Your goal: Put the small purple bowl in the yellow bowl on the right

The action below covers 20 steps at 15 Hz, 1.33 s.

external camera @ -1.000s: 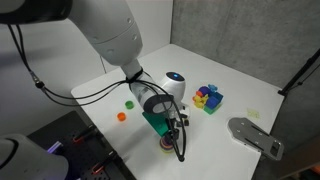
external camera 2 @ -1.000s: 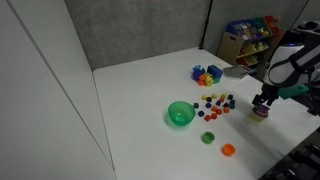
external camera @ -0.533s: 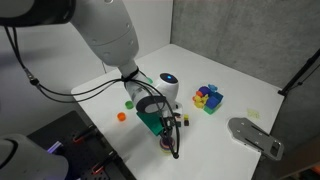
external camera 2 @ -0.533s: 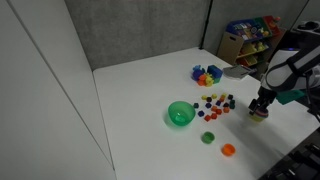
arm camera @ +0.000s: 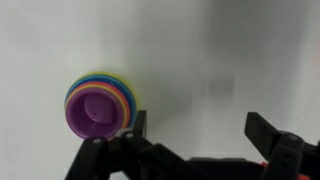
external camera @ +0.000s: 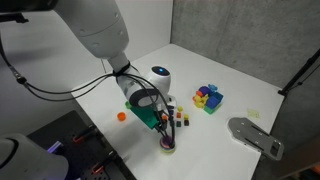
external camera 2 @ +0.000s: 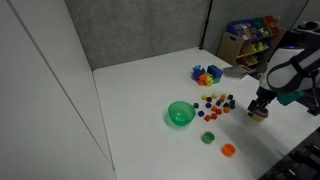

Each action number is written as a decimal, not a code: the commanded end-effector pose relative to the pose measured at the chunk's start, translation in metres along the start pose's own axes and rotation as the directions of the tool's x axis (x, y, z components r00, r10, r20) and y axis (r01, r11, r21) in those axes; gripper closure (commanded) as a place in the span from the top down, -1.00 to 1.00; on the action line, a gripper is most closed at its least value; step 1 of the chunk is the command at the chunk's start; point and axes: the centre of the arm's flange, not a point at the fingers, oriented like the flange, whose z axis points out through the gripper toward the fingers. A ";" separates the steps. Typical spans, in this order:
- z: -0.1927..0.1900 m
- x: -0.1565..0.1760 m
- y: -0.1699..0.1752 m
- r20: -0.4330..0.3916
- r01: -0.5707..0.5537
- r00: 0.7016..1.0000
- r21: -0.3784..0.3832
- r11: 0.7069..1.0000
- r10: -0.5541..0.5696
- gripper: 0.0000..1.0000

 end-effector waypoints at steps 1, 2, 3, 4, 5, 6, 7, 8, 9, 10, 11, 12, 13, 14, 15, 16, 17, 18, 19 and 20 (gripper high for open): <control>-0.041 -0.008 -0.027 -0.021 0.006 1.000 -0.040 0.999 -0.007 1.00; -0.051 -0.006 -0.034 -0.029 0.003 1.000 -0.048 0.999 -0.004 1.00; -0.063 -0.004 -0.041 -0.043 -0.004 0.999 -0.055 0.998 0.002 1.00; -0.075 -0.001 -0.047 -0.055 -0.008 0.999 -0.059 0.998 0.005 1.00; -0.089 0.003 -0.053 -0.068 -0.014 0.998 -0.059 0.998 0.010 1.00; -0.104 0.006 -0.060 -0.076 -0.014 0.997 -0.060 0.998 0.010 1.00; -0.122 0.008 -0.066 -0.090 -0.016 0.996 -0.058 0.998 0.011 1.00; -0.136 0.009 -0.071 -0.102 -0.016 0.995 -0.057 0.998 0.010 1.00; -0.153 0.010 -0.077 -0.107 -0.010 0.994 -0.059 0.998 0.004 1.00; -0.167 0.010 -0.080 -0.094 0.000 0.996 -0.063 0.998 -0.006 1.00; -0.180 0.010 -0.084 -0.062 0.013 0.998 -0.078 0.997 -0.018 1.00; -0.191 0.009 -0.087 -0.034 0.017 0.999 -0.087 0.996 -0.020 1.00; -0.202 0.008 -0.089 -0.007 0.018 1.000 -0.096 0.995 -0.019 1.00; -0.211 0.007 -0.090 0.007 0.018 1.000 -0.107 0.994 -0.018 1.00; -0.219 0.006 -0.091 0.019 0.019 1.000 -0.115 0.993 -0.017 1.00; -0.225 0.006 -0.092 0.026 0.020 1.000 -0.122 0.992 -0.017 1.00; -0.229 0.005 -0.092 0.028 0.019 1.000 -0.131 0.991 -0.015 1.00; -0.215 0.004 -0.089 0.017 0.032 0.999 -0.103 0.994 -0.031 1.00; -0.218 0.004 -0.089 0.016 0.032 0.999 -0.105 0.994 -0.031 1.00; -0.216 0.004 -0.089 0.018 0.033 0.999 -0.105 0.994 -0.031 1.00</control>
